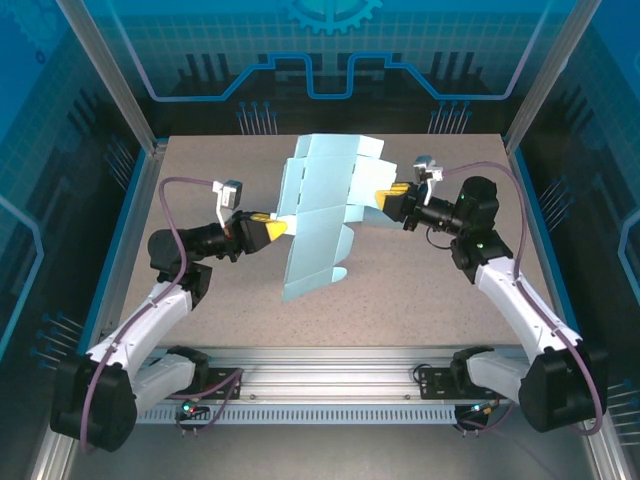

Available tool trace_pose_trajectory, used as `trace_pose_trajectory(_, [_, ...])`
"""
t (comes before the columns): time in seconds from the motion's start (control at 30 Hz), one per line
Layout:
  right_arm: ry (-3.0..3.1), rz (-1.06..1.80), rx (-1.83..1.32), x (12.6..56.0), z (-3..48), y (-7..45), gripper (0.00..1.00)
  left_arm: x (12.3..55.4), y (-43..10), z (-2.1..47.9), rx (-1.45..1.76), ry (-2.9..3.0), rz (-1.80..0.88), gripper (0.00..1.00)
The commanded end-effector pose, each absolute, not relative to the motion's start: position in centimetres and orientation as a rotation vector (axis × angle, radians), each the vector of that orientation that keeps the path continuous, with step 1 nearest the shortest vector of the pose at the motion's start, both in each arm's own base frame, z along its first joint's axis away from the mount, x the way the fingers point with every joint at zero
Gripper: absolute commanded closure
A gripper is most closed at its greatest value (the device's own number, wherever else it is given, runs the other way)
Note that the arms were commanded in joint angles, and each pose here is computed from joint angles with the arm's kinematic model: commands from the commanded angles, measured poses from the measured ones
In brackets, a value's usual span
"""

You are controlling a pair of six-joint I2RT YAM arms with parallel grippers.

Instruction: Fold the paper box

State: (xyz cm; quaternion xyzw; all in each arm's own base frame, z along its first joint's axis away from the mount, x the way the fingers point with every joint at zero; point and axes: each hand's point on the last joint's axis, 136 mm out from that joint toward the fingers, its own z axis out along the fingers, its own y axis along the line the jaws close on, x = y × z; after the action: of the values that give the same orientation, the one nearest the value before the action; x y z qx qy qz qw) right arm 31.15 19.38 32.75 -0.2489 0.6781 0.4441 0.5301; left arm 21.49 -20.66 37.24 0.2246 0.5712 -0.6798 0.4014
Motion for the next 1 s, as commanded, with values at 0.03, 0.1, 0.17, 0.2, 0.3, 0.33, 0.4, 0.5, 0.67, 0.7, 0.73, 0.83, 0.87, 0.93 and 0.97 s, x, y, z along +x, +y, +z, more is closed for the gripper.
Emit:
trace_pose_trajectory(0.03, [1.646, 0.983, -0.615, 30.2, 33.3, 19.1, 0.98, 22.0, -21.0, 36.2, 0.571, 1.462, -1.705, 1.00])
trace_pose_trajectory(0.1, [1.671, 0.943, -0.610, 30.1, 32.8, 18.9, 1.00, 22.4, -21.0, 35.9, 0.562, 1.473, -1.709, 1.00])
trace_pose_trajectory(0.17, [1.691, 0.898, -0.605, 29.9, 32.4, 18.7, 1.00, 22.7, -21.1, 35.7, 0.555, 1.482, -1.712, 0.97])
trace_pose_trajectory(0.2, [1.697, 0.874, -0.604, 29.7, 32.4, 18.6, 1.00, 22.9, -21.1, 35.5, 0.549, 1.490, -1.713, 0.95])
trace_pose_trajectory(0.3, [1.726, 0.805, -0.588, 29.4, 32.0, 18.1, 1.00, 23.7, -21.3, 34.7, 0.525, 1.531, -1.709, 0.67])
trace_pose_trajectory(0.33, [1.737, 0.785, -0.584, 29.3, 31.8, 17.9, 1.00, 24.1, -21.3, 34.3, 0.516, 1.550, -1.697, 0.46])
trace_pose_trajectory(0.4, [1.754, 0.773, -0.593, 29.0, 31.4, 17.9, 1.00, 24.8, -21.2, 33.5, 0.495, 1.590, -1.661, 0.20])
trace_pose_trajectory(0.5, [1.785, 0.759, -0.607, 28.4, 30.5, 17.9, 1.00, 25.8, -20.5, 32.5, 0.461, 1.638, -1.563, 0.04])
trace_pose_trajectory(0.67, [1.820, 0.756, -0.610, 28.2, 29.2, 18.1, 1.00, 27.7, -17.7, 30.1, 0.366, 1.796, -1.158, 0.01])
trace_pose_trajectory(0.7, [1.832, 0.752, -0.607, 28.3, 28.9, 18.2, 1.00, 28.5, -16.4, 29.6, 0.318, 1.836, -1.021, 0.01])
trace_pose_trajectory(0.73, [1.840, 0.751, -0.607, 28.4, 28.7, 18.2, 1.00, 29.3, -14.9, 29.3, 0.260, 1.875, -0.891, 0.01])
trace_pose_trajectory(0.83, [1.873, 0.750, -0.598, 28.8, 27.8, 18.5, 1.00, 30.7, -12.0, 29.7, 0.192, 1.909, -0.643, 0.01])
trace_pose_trajectory(0.87, [1.880, 0.754, -0.599, 28.9, 27.5, 18.6, 1.00, 31.1, -11.5, 30.0, 0.184, 1.907, -0.597, 0.01])
trace_pose_trajectory(0.93, [1.892, 0.765, -0.610, 29.0, 26.8, 19.1, 1.00, 31.8, -10.8, 30.8, 0.182, 1.891, -0.533, 0.01])
trace_pose_trajectory(0.97, [1.891, 0.769, -0.620, 29.0, 26.6, 19.3, 1.00, 32.2, -10.8, 31.2, 0.194, 1.876, -0.517, 0.01])
